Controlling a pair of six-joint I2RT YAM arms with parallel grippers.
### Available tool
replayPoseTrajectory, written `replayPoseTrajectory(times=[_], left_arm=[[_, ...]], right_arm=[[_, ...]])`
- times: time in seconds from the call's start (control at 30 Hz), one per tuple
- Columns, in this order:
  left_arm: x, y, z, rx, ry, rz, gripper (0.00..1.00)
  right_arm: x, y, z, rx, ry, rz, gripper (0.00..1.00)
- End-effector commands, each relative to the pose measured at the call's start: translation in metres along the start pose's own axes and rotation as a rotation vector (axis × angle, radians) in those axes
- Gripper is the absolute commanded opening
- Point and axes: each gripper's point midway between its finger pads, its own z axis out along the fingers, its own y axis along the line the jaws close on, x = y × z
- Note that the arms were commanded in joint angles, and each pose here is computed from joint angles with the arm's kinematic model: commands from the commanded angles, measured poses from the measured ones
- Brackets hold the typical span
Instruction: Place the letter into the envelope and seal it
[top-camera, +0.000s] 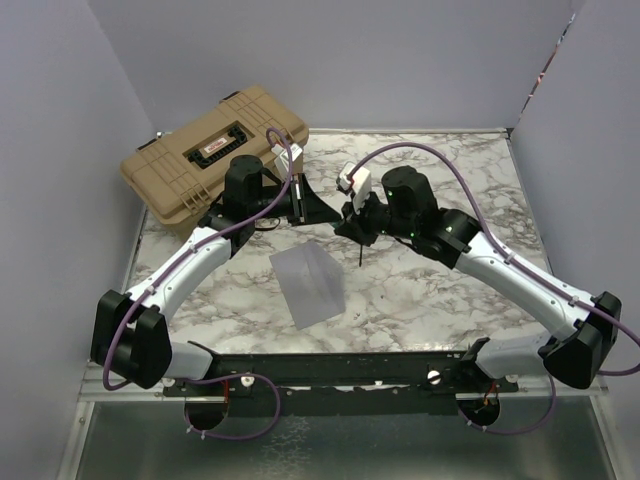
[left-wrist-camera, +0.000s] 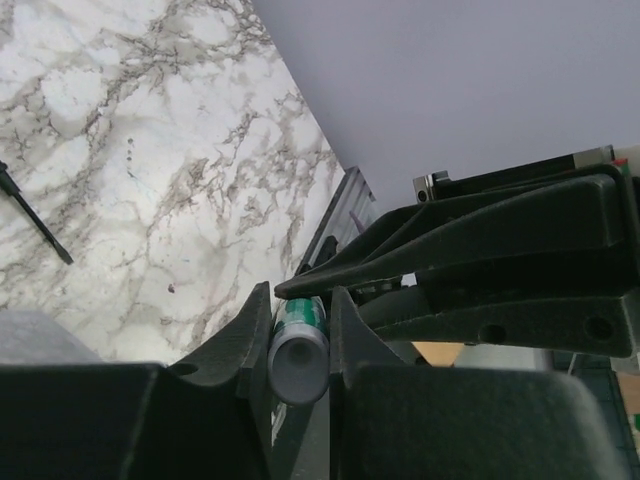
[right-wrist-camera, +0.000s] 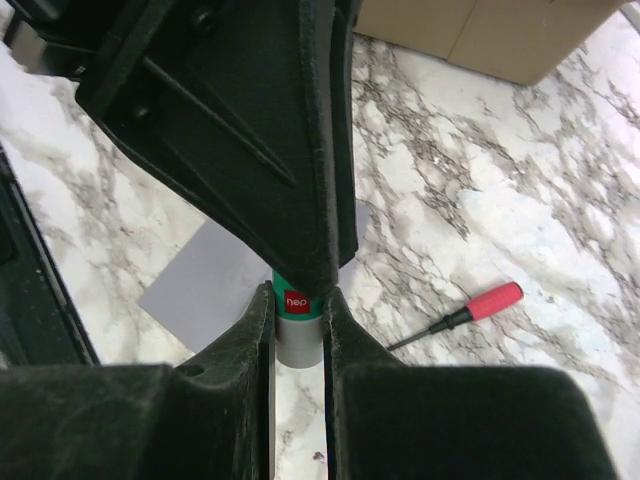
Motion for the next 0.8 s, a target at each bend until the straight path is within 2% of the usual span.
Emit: replayPoseTrajectory(times=[0.0,0.07,0.1,0.17,0.2,0.27,0.3,0.4,0.53,0.67,0.77], left_arm=[[0.008,-0.014,-0.003,0.053,0.041,0.006,0.0],[0.005,-0.014,-0.002,0.045,0.028,0.008,0.0],[0.002,-0.013,-0.002,0.038,0.016,0.008,0.0],[-0.005,-0.013,-0.001,0.02,-0.012,0.002,0.0],[-0.01,-0.012,0.0,0.011,-0.026,-0.006,0.0],[-0.019,-0.014,0.001,0.001,-0.053,-0.023,0.0],[-0.024,-0.016,0.002,-0.001,-0.067,-0.031,0.0],[-0.04,-0.026,0.002,0.02,-0.117,-0.058,0.0],[-0.062,-0.048,0.0,0.107,-0.187,-0.134,0.0],[-0.081,-0.064,-0.003,0.157,-0.244,-0.208,0.0],[-0.09,-0.071,-0.004,0.172,-0.264,-0.25,0.0]], right_arm=[[0.003,0.002,0.003,-0.033,0.03,-0.04,0.0],[0.001,-0.003,0.002,0.004,0.033,0.001,0.02],[0.001,-0.005,0.001,0.021,0.037,0.03,0.12],[-0.002,-0.004,-0.001,0.002,0.041,0.107,0.42],[-0.006,-0.002,-0.003,-0.025,0.03,0.147,0.54],[-0.024,-0.002,-0.009,-0.058,-0.056,0.227,0.72],[-0.031,-0.001,-0.013,-0.071,-0.104,0.267,0.76],[-0.054,-0.012,-0.03,-0.089,-0.26,0.41,0.83],[-0.083,-0.016,-0.049,-0.149,-0.445,0.616,0.84],[-0.104,-0.015,-0.061,-0.221,-0.568,0.825,0.84],[-0.109,-0.022,-0.061,-0.234,-0.602,0.94,0.79]])
